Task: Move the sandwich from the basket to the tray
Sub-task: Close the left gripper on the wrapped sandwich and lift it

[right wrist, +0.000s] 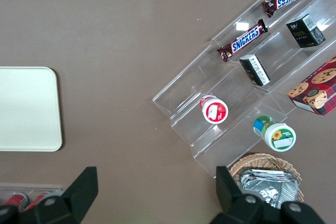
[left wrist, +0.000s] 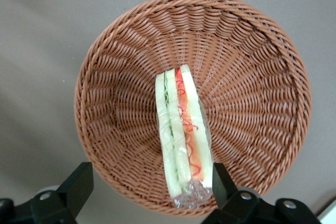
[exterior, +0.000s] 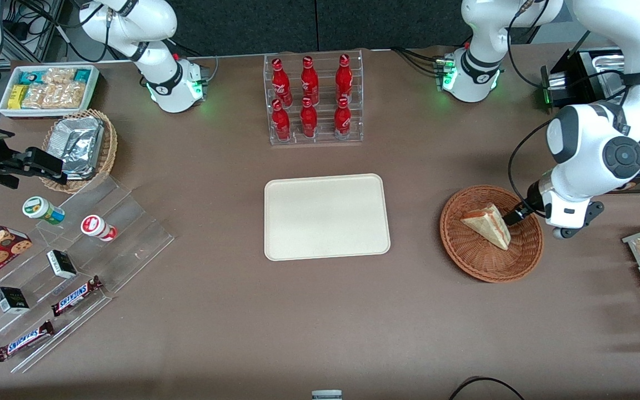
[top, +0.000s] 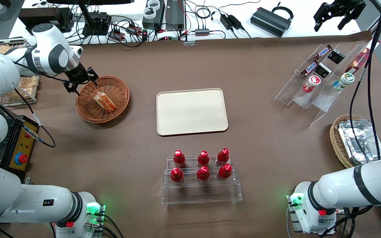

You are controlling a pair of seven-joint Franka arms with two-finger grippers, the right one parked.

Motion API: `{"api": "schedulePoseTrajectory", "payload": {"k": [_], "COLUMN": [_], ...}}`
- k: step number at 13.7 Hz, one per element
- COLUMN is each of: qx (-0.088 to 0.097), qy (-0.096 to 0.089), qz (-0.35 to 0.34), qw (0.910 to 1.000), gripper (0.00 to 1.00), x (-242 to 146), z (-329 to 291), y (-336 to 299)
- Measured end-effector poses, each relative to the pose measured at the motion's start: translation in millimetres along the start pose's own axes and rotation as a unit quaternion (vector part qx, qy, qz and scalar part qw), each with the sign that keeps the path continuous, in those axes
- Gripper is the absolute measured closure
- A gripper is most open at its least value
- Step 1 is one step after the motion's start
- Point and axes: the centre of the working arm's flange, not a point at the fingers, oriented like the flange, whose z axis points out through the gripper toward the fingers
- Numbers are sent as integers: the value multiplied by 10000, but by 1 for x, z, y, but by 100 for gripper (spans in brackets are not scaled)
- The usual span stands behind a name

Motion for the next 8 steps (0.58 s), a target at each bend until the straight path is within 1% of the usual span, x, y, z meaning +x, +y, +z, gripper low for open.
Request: {"api": "schedulePoseTrajectory", "payload": {"k": [3, 8], "qx": [-25, 58], "qy": [43, -28], "qz": [-141, -114], "qw": [9999, 9999], "gripper": [0, 0], "x": [-11, -19], "z": [22, 46], "y": [13, 26]}}
